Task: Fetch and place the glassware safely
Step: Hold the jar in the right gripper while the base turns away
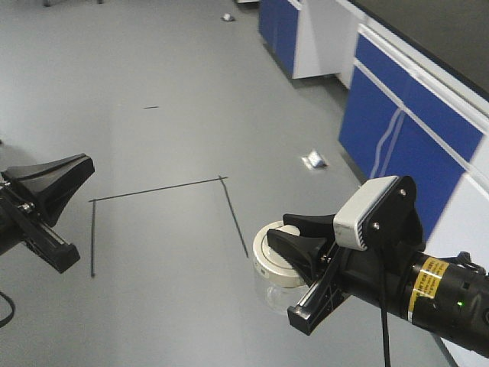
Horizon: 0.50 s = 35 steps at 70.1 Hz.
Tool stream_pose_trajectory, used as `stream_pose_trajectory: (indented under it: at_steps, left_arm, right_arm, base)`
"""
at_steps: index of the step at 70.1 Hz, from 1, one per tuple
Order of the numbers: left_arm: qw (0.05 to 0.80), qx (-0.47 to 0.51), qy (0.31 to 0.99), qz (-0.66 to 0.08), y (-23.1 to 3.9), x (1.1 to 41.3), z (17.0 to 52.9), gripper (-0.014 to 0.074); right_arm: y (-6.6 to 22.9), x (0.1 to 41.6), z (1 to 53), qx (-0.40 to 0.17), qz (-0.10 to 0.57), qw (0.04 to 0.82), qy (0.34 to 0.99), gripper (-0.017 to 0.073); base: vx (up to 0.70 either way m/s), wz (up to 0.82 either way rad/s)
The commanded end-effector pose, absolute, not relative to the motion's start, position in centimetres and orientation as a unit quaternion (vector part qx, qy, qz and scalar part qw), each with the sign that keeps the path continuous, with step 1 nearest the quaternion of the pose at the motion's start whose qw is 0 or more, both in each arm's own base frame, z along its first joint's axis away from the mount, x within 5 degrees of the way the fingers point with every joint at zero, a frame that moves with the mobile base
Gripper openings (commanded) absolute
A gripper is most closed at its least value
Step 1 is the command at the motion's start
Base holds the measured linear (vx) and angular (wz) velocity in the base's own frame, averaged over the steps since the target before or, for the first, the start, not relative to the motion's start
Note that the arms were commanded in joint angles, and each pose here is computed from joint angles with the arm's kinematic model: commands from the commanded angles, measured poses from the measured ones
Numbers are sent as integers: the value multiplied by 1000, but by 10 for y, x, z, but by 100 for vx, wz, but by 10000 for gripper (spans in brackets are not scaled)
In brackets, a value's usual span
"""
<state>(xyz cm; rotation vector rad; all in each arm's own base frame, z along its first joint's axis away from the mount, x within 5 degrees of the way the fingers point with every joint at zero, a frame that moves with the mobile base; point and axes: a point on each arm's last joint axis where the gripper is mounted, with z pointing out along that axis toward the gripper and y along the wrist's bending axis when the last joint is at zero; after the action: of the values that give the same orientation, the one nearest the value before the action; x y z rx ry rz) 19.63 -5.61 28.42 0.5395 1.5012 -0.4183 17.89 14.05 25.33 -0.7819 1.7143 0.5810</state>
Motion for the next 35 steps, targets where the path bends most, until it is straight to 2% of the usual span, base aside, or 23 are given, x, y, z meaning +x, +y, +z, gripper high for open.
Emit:
stream_pose_trajectory:
  at_steps: [1, 35]
  left_arm:
    - [704, 232, 638, -210, -59, 195, 299, -7]
    - [704, 232, 638, -210, -59, 195, 299, -7]
  right_arm:
    - [145, 179, 275, -329, 276, 590, 684, -1]
    - [145, 179, 275, -329, 276, 590, 684, -1]
  base:
    - [30, 40]
    - [42, 28]
